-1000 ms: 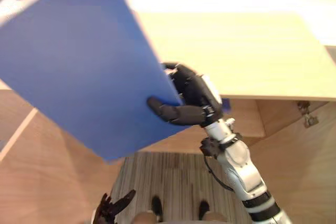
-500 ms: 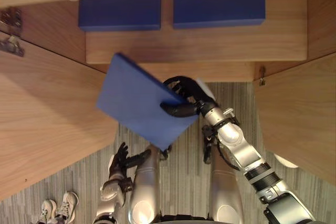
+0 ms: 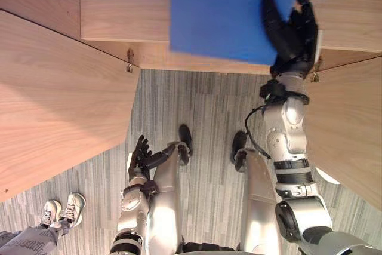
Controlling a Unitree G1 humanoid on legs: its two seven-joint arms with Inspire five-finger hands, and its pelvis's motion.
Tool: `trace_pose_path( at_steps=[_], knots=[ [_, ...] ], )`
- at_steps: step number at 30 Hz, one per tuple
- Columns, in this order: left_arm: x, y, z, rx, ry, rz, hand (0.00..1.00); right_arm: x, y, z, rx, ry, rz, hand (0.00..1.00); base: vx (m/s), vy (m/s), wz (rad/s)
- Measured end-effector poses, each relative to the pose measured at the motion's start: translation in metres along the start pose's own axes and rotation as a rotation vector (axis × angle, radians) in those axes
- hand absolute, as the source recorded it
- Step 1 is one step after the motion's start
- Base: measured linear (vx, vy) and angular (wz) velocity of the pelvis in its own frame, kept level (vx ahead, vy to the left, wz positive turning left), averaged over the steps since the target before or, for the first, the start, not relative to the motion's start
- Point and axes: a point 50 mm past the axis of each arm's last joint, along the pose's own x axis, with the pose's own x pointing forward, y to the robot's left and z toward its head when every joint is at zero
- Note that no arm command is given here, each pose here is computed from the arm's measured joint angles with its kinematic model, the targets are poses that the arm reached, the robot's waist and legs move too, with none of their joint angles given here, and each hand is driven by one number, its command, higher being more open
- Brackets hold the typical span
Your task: Walk over to the cabinet, pick up the folder, carry it to the office cabinet, place the folder inside the office cabinet, then close the office cabinet door
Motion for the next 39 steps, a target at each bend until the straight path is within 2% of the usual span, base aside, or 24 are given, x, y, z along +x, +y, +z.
trace_pose_path(
  at_steps=[6, 7, 13, 19, 28, 39],
  knots=[
    [-0.001, -0.013, 0.007, -0.039, -0.039, -0.005, 1.0, 0.022, 0.005, 0.001, 0.158, -0.006, -0.2, 0.0, 0.01, -0.025, -0.03],
    [-0.001, -0.013, 0.007, -0.047, -0.039, 0.003, 1.0, 0.025, 0.007, 0.002, 0.2, -0.001, -0.236, 1.0, 0.02, -0.038, -0.02],
    [-0.001, -0.018, 0.008, -0.061, -0.041, 0.022, 1.0, 0.03, 0.01, 0.005, 0.267, 0.0, -0.342, 1.0, 0.01, -0.038, 0.0],
    [-0.001, -0.018, 0.008, -0.066, -0.039, 0.028, 1.0, 0.029, 0.018, -0.001, 0.287, 0.025, -0.346, 1.0, -0.01, -0.038, 0.03],
    [0.001, -0.015, -0.005, -0.08, 0.031, 0.063, 1.0, 0.007, 0.058, -0.027, 0.265, 0.142, -0.208, 1.0, 0.0, -0.023, 0.0],
    [0.004, -0.009, -0.014, -0.059, 0.083, 0.086, 1.0, -0.042, 0.054, -0.066, 0.102, 0.302, -0.035, 1.0, 0.02, -0.007, 0.0]
  ],
)
